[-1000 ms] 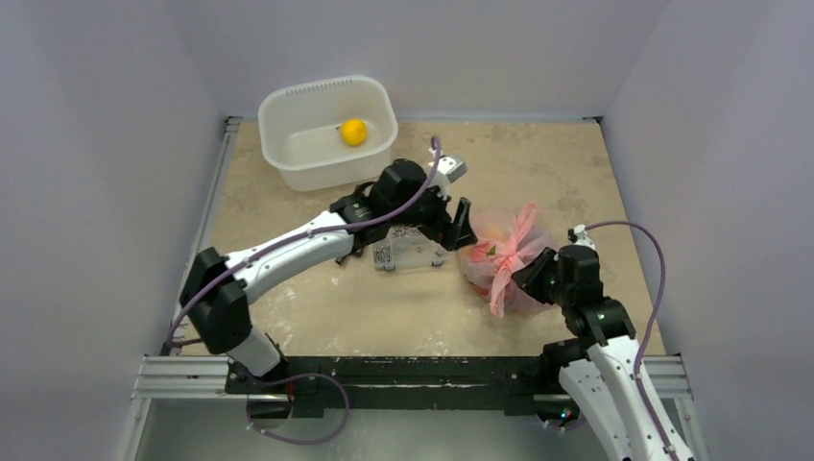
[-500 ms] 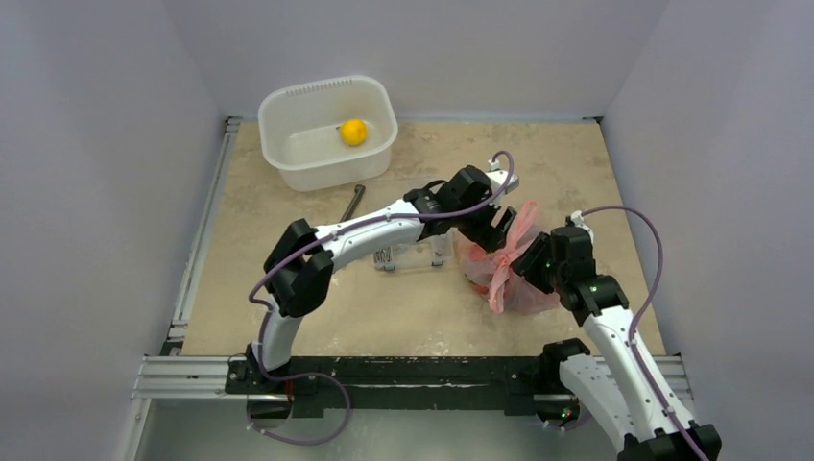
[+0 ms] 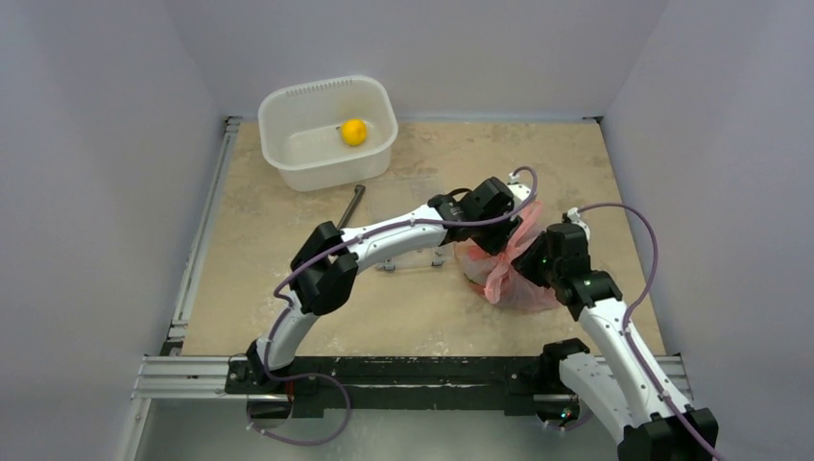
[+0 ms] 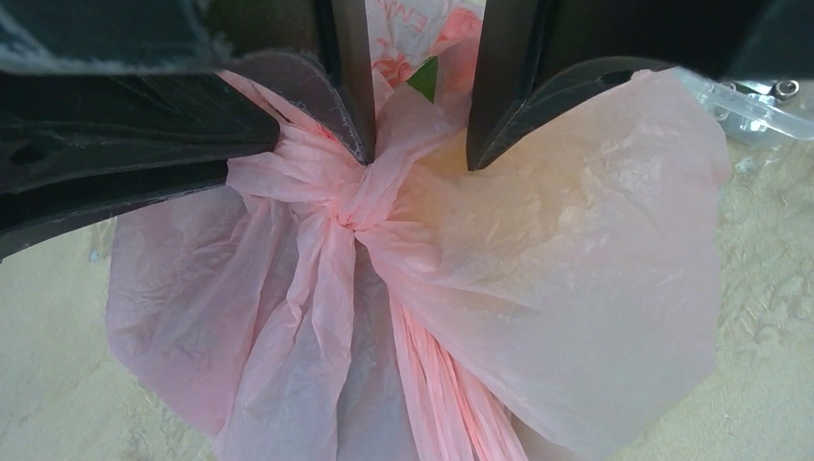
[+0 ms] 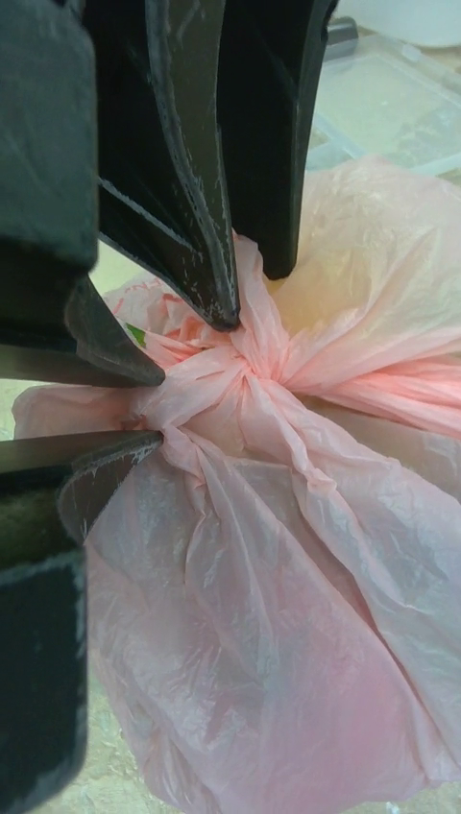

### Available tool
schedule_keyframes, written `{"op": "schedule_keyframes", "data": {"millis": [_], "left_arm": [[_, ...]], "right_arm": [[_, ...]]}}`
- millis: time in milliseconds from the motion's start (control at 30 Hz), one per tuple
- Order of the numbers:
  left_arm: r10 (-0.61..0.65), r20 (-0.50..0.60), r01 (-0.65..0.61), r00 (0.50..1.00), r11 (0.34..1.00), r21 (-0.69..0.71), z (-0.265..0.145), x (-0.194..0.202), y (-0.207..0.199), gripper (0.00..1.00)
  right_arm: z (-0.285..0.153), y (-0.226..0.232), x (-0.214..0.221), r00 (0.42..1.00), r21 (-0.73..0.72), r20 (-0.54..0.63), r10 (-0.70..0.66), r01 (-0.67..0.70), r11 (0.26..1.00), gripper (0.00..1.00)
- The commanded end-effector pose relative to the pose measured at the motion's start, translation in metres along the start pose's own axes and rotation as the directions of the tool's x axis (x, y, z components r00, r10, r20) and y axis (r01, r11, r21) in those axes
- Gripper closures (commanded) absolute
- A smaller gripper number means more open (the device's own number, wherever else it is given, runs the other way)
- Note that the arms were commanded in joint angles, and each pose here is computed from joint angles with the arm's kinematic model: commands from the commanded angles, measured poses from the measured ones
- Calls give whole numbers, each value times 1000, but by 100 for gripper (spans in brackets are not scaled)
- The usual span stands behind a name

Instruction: Take the fake fruits out of the plastic bag

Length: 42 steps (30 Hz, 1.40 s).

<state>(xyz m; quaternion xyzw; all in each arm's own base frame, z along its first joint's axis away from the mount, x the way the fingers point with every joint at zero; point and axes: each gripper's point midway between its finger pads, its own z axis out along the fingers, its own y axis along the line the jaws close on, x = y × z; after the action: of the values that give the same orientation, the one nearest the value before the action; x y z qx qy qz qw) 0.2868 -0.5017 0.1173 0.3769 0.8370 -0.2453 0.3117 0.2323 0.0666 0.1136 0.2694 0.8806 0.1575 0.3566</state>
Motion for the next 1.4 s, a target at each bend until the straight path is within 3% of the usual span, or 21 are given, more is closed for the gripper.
{"op": "schedule_keyframes", "data": {"millis": [0, 167, 233, 267, 433, 567, 733, 900, 1000, 1167, 1267, 1367], "left_arm": [[19, 17, -19, 1000, 999, -36, -7, -14, 5, 62], [49, 10, -49, 999, 999, 10, -5, -12, -2, 66], [45, 4, -45, 999, 999, 12, -2, -10, -2, 85], [36, 5, -36, 999, 999, 2, -1, -10, 0, 100], [-41, 68, 48, 997, 993, -107, -8, -24, 26, 100], [-173, 163, 203, 971, 961, -187, -26, -41, 64, 100], [-414, 232, 410, 880, 910, 69, -34, -55, 74, 100], [-458, 205, 430, 865, 887, 167, -32, -56, 61, 100], [-462, 197, 420, 865, 880, 222, -34, -55, 52, 100], [-443, 153, 392, 883, 877, 277, -37, -51, 39, 100], [-435, 122, 383, 892, 872, 305, -37, -47, 33, 100], [-434, 90, 387, 896, 865, 319, -36, -42, 29, 100]], "right_arm": [[-1, 3, -13, 1000, 27, 30, 4, -5, 1000, 81], [-5, 9, -15, 999, 10, 27, 23, -23, 1000, 95], [-7, 8, -15, 998, 12, 37, 44, -44, 999, 100], [-9, 6, -15, 998, 17, 44, 50, -51, 999, 100], [-18, -6, -20, 991, 69, 91, 97, -103, 992, 100], [-31, -28, -23, 960, 159, 170, 222, -249, 955, 100], [-56, -37, -32, 886, 86, 293, 359, -398, 913, 100], [-79, -38, -40, 839, -18, 356, 412, -435, 900, 100], [-82, -36, -43, 869, -15, 364, 335, -354, 935, 100], [-80, -12, -41, 952, -26, 272, 138, -136, 990, 74], [-78, 10, -43, 971, -92, 238, 19, 4, 996, 44], [-77, 1, -48, 981, 29, 187, -55, 51, 998, 28]]}}
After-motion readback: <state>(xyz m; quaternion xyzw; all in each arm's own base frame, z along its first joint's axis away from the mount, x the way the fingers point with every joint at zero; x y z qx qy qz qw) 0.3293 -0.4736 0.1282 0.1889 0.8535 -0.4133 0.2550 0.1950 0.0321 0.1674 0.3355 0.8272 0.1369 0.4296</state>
